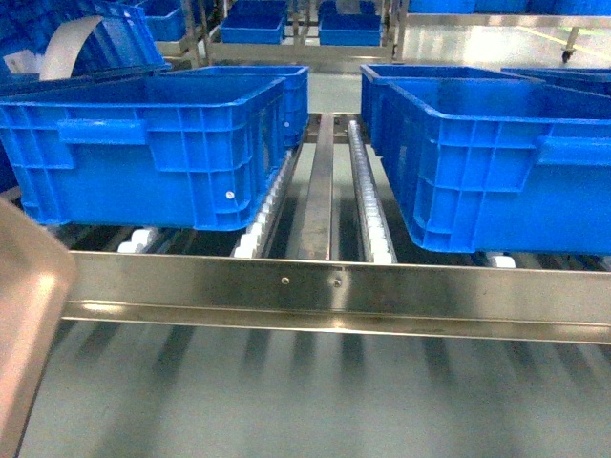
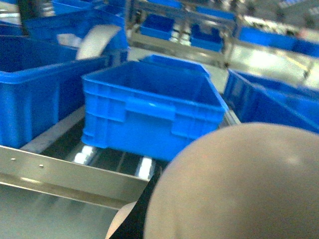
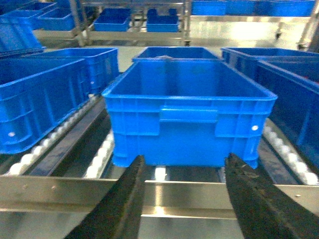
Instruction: Place part in tray to right shelf
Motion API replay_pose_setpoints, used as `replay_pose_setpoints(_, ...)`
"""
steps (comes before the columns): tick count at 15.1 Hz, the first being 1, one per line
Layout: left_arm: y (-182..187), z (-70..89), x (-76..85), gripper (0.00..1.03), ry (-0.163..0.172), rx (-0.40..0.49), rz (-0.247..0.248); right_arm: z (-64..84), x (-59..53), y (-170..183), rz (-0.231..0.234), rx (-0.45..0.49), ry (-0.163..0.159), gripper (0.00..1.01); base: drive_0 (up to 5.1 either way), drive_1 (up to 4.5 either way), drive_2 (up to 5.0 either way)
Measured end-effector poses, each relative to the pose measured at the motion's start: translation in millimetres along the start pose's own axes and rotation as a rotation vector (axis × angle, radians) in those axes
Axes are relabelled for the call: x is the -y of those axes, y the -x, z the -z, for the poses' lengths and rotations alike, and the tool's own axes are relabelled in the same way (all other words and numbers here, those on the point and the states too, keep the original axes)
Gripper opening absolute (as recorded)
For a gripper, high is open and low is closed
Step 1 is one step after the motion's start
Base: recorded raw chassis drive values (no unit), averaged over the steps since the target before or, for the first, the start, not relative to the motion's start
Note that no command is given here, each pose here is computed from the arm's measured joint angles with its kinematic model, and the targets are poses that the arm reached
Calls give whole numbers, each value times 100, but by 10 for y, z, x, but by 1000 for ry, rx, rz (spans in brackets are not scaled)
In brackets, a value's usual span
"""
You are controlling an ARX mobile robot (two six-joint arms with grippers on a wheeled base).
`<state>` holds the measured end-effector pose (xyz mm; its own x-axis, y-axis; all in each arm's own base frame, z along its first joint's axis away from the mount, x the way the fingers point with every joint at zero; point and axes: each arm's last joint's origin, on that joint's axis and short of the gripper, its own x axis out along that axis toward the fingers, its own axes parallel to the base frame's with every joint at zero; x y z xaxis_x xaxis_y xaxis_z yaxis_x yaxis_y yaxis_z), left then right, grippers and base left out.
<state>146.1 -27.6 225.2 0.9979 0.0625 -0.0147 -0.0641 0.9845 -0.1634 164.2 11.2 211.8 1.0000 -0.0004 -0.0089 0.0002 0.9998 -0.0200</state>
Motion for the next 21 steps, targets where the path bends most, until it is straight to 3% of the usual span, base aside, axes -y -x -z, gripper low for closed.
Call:
replay_pose_setpoints(1,29,94,-28,13,-81,-22,66,61,70,51,-17,-1,-2,40,0,0,0)
replay_pose_setpoints(2,42,146,-69,13,-115,-30,70,86,118,97,13,9,-5,28,0,0,0)
replay_pose_setpoints(4,116,195,-167,13,-141,4,51,187,106,188,-3,4,-5,1,0,0,0)
replay_pose_setpoints(7,187,341,-299,13,-147,-17,79,279,107,292,0,5,-9,2,0,0,0)
replay_pose_setpoints(8,207,358,-370,13,-149,-10,34,304,106,325,0,5,-9,2,0,0,0)
replay_pose_setpoints(10,246,391,-357,13,-150,-2,68,340,105,372,-1,3,-9,2,0,0,0)
replay_pose_setpoints(18,350,499,-384,13,-150,17,66,420,104,512,0,19,-12,2,0,0,0)
replay_pose_setpoints(20,433,563,-399,13,-152,-35,63,422,104,537,0,19,-12,2,0,0,0)
replay_pose_setpoints(21,460,528,-396,13,-151,10,65,420,104,547,0,22,-12,2,0,0,0)
